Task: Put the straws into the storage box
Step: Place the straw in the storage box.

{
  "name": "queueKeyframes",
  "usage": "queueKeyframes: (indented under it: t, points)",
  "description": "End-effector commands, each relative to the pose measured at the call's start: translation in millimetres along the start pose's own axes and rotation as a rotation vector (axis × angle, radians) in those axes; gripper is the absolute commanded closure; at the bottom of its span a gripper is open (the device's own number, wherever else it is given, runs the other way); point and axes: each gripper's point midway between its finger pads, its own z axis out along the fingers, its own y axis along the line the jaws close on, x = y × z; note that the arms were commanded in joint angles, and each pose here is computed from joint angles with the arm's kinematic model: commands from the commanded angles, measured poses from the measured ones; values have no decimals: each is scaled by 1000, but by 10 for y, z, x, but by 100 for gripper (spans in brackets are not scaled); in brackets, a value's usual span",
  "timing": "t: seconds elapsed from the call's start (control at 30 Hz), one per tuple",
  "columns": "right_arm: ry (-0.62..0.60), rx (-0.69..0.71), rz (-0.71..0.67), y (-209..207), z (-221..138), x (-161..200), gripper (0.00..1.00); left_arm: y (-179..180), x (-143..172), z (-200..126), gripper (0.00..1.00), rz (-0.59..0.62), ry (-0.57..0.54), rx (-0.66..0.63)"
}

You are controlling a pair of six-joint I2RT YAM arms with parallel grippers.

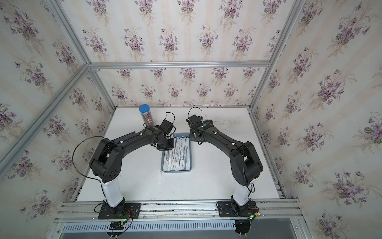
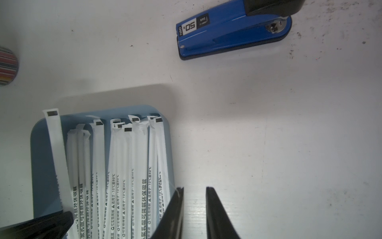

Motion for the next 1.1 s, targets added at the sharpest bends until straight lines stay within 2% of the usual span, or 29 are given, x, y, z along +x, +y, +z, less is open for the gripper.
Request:
queueKeyframes:
  t: [0.0, 0.33, 0.47, 0.7, 0.87, 0.97, 1.07]
  points:
    - [6, -3, -6, 3, 14, 8, 76, 48, -43, 59, 90, 7, -14, -10]
    - [14, -18, -1, 40, 21, 37, 76, 169, 11, 234, 88, 8, 19, -39]
    - [14, -19, -5, 59, -11, 51, 76, 205, -21, 174, 84, 6, 7, -49]
    - [18, -64, -21, 353, -144, 178, 75, 183, -130, -221, 77, 21, -62, -34]
    - [18, -113, -14, 757, -273, 358, 75, 244, -114, -560, 65, 34, -110, -43]
    - [42, -176, -44, 1145, -339, 560, 74, 479, -55, -833, 54, 21, -153, -93]
    - [63, -217, -97, 1523, -393, 839, 75, 926, 58, -1069, 45, -47, -182, -150]
